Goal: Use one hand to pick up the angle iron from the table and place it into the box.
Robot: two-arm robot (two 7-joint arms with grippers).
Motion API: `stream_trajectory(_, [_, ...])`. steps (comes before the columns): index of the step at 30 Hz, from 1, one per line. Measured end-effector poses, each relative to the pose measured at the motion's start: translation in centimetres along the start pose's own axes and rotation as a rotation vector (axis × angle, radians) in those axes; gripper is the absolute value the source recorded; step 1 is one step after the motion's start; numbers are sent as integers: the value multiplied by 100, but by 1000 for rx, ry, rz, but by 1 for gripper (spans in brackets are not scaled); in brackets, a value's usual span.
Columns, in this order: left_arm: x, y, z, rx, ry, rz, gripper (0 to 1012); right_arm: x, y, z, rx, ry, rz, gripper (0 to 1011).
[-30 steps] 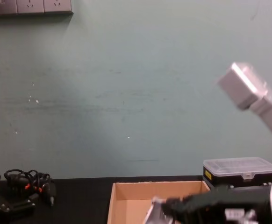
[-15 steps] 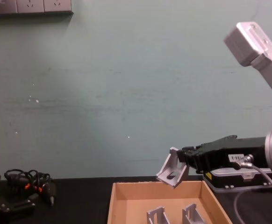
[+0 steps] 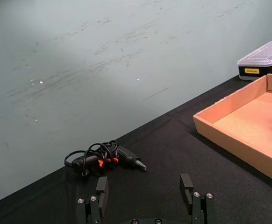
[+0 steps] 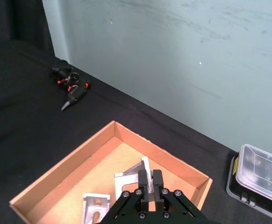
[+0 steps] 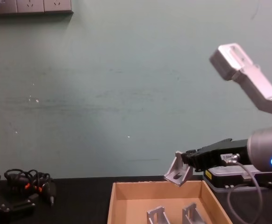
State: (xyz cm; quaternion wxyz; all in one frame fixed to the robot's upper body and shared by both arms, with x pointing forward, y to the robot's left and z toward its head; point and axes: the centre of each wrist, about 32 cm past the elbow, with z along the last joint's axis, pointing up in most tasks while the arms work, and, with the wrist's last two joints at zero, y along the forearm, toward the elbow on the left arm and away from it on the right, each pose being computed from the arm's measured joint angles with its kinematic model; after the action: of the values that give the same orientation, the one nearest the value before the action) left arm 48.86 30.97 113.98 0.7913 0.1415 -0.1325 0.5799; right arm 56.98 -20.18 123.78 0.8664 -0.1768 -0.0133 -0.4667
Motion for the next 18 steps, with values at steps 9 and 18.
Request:
stream_trajectory(9, [0, 0, 0, 0, 0, 0, 1000, 80, 287, -59, -58, 3, -1, 68])
stream_trajectory(18, [0, 0, 0, 0, 0, 0, 1000, 111, 467, -118, -87, 6, 11, 68])
